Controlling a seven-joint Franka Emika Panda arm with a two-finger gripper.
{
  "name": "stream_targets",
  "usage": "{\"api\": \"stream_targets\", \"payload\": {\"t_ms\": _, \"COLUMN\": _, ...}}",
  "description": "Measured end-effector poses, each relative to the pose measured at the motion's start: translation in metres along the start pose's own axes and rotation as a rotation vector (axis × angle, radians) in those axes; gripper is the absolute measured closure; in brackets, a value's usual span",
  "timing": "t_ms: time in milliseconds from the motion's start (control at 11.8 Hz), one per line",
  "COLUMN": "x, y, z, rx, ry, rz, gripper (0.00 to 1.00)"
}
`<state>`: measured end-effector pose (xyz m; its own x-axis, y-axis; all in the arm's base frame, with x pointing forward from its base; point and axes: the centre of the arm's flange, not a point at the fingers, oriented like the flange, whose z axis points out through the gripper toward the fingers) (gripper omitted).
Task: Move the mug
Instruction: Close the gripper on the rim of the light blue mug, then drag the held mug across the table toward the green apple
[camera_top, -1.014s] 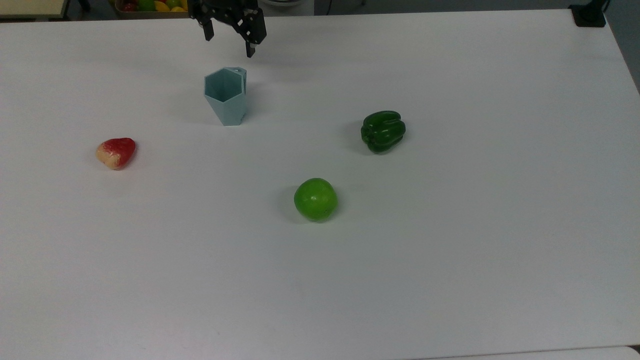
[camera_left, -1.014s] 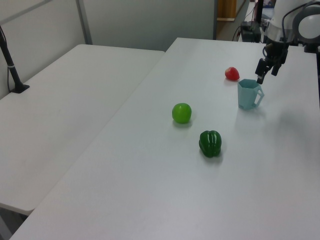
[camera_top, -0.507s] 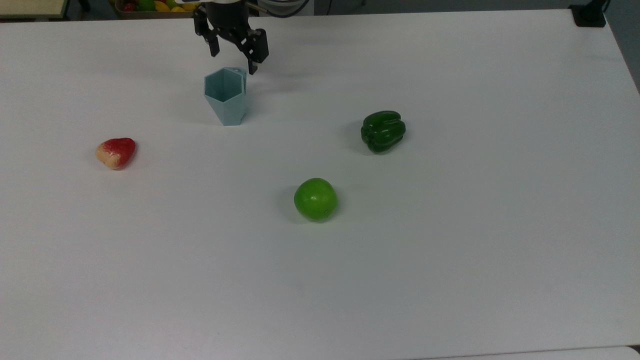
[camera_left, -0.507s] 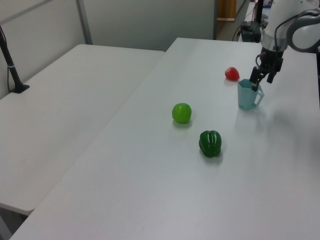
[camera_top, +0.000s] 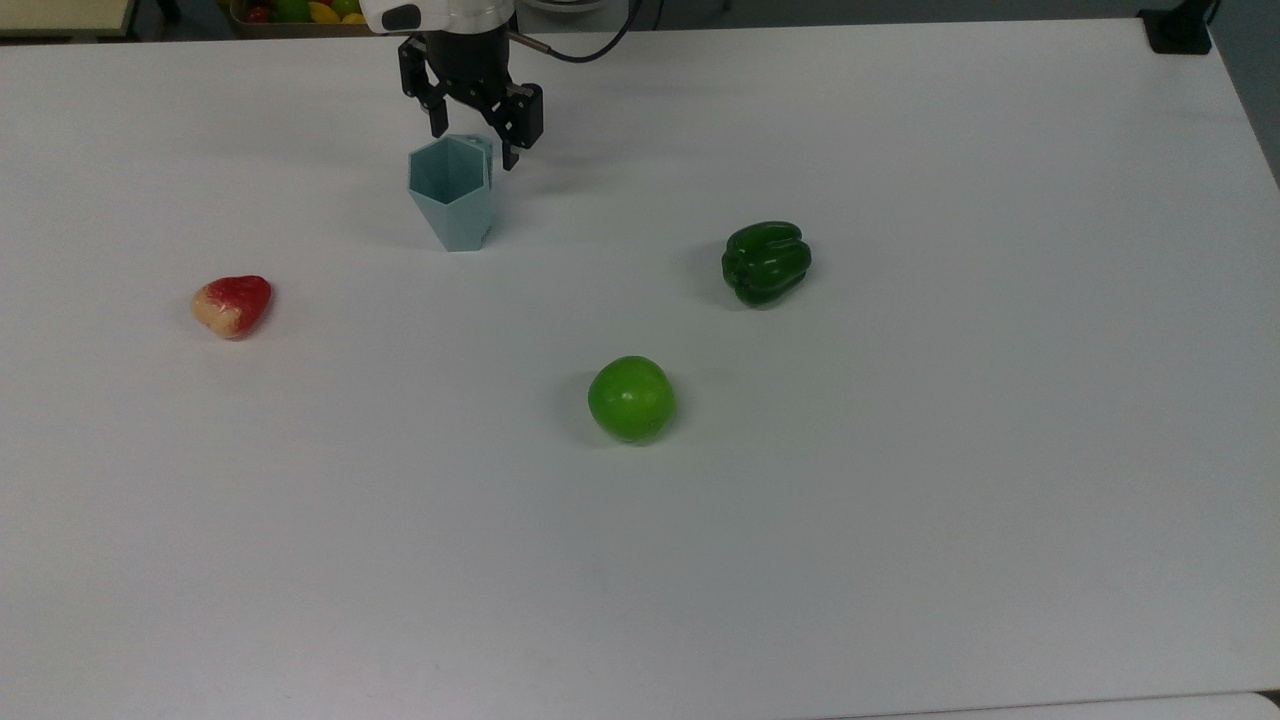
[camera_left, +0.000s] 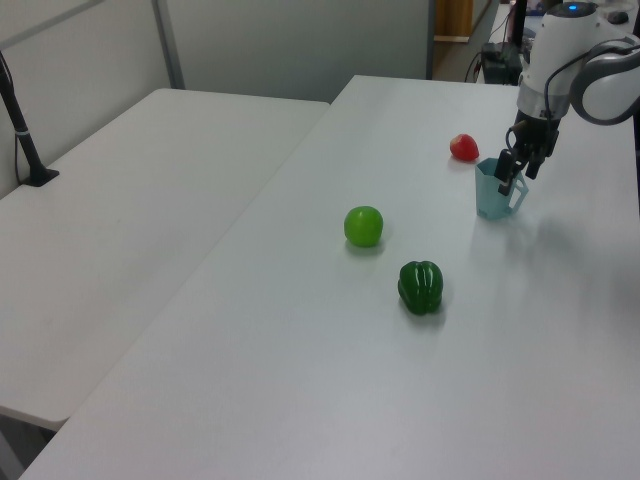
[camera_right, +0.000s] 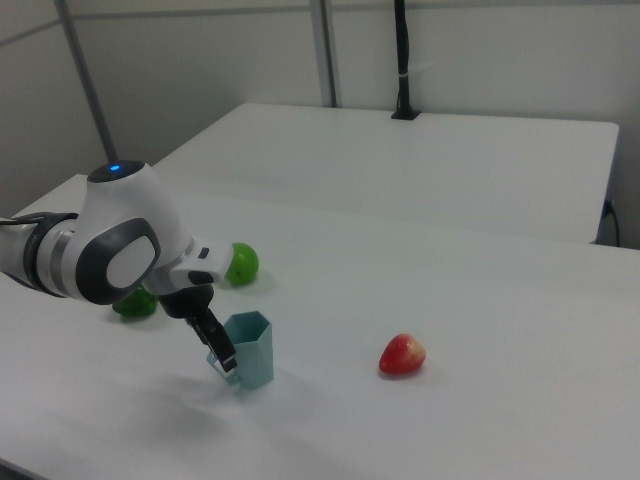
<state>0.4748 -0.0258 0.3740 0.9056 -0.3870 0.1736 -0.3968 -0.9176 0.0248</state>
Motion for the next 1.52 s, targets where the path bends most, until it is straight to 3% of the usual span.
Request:
{"api": "stream_targets", "payload": {"t_ms": 253, "x": -0.0108, "y": -0.0003, "z": 0.0109, "rx": -0.022, "ry": -0.018, "rz": -0.028, "gripper": 0.15}}
{"api": "stream_targets", "payload": {"t_ms": 507, "x": -0.0131, "y": -0.0015, "z": 0.0126, "rx": -0.024, "ry": -0.022, "rz": -0.032, "gripper": 0.32}}
{"api": "stream_targets", "payload": {"t_ms": 929, "x": -0.013, "y": -0.0016, "z": 0.0126, "rx": -0.023, "ry": -0.021, "rz": -0.032, "gripper": 0.49}}
{"api": "stream_targets", "payload": {"t_ms": 1183, "x": -0.009, "y": -0.0038, "z": 0.009, "rx": -0.003, "ry": 0.019, "rz": -0.031, "gripper": 0.64}}
{"api": "stream_targets", "payload": {"t_ms": 1521, "x": -0.0089, "y": -0.0035, "z": 0.0094, "rx": -0.003, "ry": 0.02, "rz": -0.029, "gripper": 0.72}}
